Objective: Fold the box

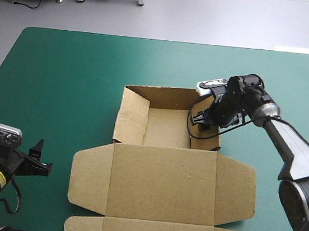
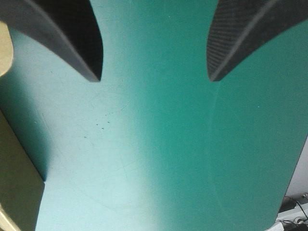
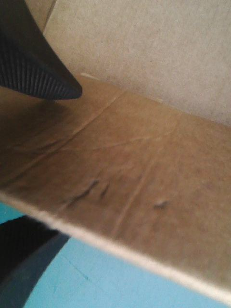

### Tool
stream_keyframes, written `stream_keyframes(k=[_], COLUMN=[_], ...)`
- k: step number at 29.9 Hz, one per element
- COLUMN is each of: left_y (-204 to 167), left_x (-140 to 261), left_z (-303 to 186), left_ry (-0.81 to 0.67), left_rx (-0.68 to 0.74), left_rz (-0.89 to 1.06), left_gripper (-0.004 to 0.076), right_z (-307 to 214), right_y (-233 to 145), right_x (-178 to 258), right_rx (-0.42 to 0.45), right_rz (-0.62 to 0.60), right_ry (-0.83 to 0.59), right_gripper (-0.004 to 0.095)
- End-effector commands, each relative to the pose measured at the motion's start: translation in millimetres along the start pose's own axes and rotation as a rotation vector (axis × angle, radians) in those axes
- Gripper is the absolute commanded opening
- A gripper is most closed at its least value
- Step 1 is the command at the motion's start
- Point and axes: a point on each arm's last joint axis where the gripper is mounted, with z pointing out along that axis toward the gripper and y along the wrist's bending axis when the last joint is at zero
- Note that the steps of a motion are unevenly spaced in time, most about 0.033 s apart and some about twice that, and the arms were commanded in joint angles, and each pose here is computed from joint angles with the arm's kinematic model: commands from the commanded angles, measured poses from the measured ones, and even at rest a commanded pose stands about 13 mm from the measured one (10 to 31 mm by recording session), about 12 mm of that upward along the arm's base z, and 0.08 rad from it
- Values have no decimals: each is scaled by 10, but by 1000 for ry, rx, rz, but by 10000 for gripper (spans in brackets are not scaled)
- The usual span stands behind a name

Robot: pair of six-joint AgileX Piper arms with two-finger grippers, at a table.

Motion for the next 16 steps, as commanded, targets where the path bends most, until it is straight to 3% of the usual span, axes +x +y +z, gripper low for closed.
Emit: stream_keyframes(k=[1, 6, 13, 16], left_y=[13, 12, 14, 15], left_x=[-118, -117, -111, -108], left_z=[-42, -42, -41, -41], left_ry=[-77, -76, -70, -66], left_rx=[0, 2, 0, -2], left_rz=[1, 0, -2, -2], left_gripper=[444, 444, 444, 444], right_z=[-170, -214, -270, -400], right_y=[37, 31, -121, -385], right_x=[-74, -112, -150, -175], right_rx=[-24, -11, 63, 108], right_rz=[10, -33, -54, -34], right_ry=[-94, -119, -134, -150], right_gripper=[498, 6, -25, -25])
